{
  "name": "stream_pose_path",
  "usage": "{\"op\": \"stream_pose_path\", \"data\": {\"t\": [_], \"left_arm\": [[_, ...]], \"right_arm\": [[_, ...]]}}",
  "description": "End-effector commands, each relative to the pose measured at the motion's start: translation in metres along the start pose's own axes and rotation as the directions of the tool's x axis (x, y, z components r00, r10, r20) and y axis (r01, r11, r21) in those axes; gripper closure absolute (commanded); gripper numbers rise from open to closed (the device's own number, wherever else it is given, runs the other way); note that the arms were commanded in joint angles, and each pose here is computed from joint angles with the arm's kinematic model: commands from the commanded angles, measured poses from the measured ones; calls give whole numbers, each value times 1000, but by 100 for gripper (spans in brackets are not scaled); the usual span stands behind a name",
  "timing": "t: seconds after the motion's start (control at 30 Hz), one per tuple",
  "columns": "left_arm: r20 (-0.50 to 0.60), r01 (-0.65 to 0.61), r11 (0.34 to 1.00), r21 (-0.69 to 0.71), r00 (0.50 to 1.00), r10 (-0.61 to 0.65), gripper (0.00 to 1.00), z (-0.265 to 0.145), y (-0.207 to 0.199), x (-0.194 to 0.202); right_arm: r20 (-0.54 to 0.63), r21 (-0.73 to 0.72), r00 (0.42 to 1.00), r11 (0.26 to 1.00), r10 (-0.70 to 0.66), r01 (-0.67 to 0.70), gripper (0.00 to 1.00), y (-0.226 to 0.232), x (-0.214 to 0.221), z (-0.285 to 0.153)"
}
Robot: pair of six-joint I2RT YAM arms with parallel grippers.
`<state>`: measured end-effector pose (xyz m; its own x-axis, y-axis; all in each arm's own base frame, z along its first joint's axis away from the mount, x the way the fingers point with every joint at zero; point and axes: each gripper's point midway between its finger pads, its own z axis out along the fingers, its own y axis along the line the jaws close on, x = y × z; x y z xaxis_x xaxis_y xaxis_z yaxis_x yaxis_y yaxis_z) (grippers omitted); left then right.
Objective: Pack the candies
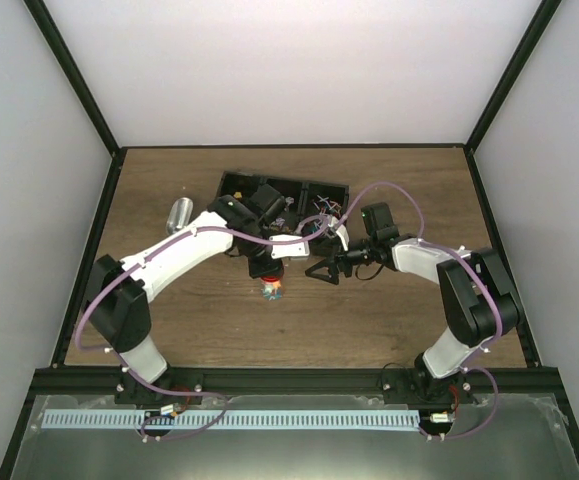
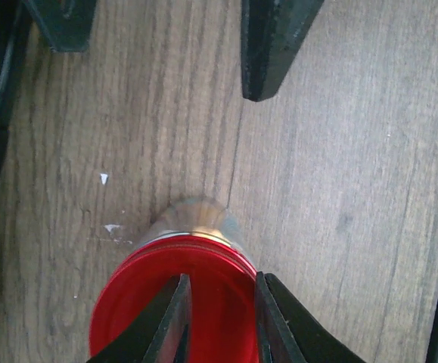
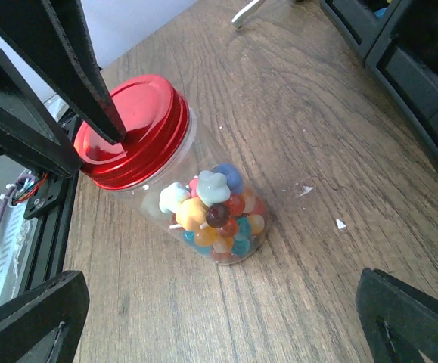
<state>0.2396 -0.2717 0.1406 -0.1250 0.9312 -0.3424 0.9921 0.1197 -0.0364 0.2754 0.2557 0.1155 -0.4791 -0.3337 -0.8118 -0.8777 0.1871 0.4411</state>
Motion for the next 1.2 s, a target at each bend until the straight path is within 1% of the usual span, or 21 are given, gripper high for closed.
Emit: {"op": "stream_pose_path", "data": {"t": [0.0, 0.13, 0.27, 0.33, 0.47, 0.63, 0.77, 0.83, 0.93, 0.97, 1.03, 1.1, 1.17], "left_arm": [[-29, 22, 1000, -8, 999, -22, 74, 14, 4, 11], [-14, 24, 1000, -3, 1000, -24, 74, 15, 2, 11], [58, 26, 999, -28, 998, -24, 71, -9, 5, -4], [66, 33, 998, -44, 997, -30, 70, -23, 10, -5], [26, 42, 998, -39, 999, -41, 71, -34, 14, 8], [-31, 18, 999, -33, 999, -19, 72, -19, 9, 27], [-84, 27, 999, -22, 996, -29, 72, -3, 10, 38], [-93, 20, 999, -34, 995, -23, 72, -1, 13, 40], [-74, 10, 999, -53, 997, -14, 71, -6, 16, 35], [-59, 7, 998, -58, 998, -10, 69, -11, 17, 30], [-13, 2, 997, -72, 1000, -3, 57, -23, 17, 20], [44, -4, 996, -90, 999, 8, 41, -35, 17, 10], [108, 5, 992, -125, 994, 9, 23, -50, 17, 2]], "right_arm": [[25, 2, 999, 999, -34, 34, 1, 5, -13, -3], [25, 2, 999, 999, -34, 34, 1, 6, -14, -4], [27, 3, 999, 999, -42, 42, 1, 8, -14, -5], [27, 5, 999, 999, -44, 44, 1, 7, -15, -5], [27, 2, 999, 999, -45, 45, 1, 7, -16, -5], [29, 5, 998, 998, -56, 56, 1, 7, -19, -3], [29, 1, 999, 999, -44, 44, 1, 8, -18, -1], [32, -4, 999, 999, -38, 38, 1, 9, -19, 1], [31, -13, 999, 999, -30, 30, 1, 10, -19, 3], [34, -8, 999, 999, -36, 37, 1, 11, -20, 3], [47, 17, 996, 997, -72, 71, 1, 12, -21, 1], [75, 46, 988, 990, -135, 132, 0, 15, -21, -1], [100, 82, 971, 974, -218, 210, 0, 21, -22, 1]]}}
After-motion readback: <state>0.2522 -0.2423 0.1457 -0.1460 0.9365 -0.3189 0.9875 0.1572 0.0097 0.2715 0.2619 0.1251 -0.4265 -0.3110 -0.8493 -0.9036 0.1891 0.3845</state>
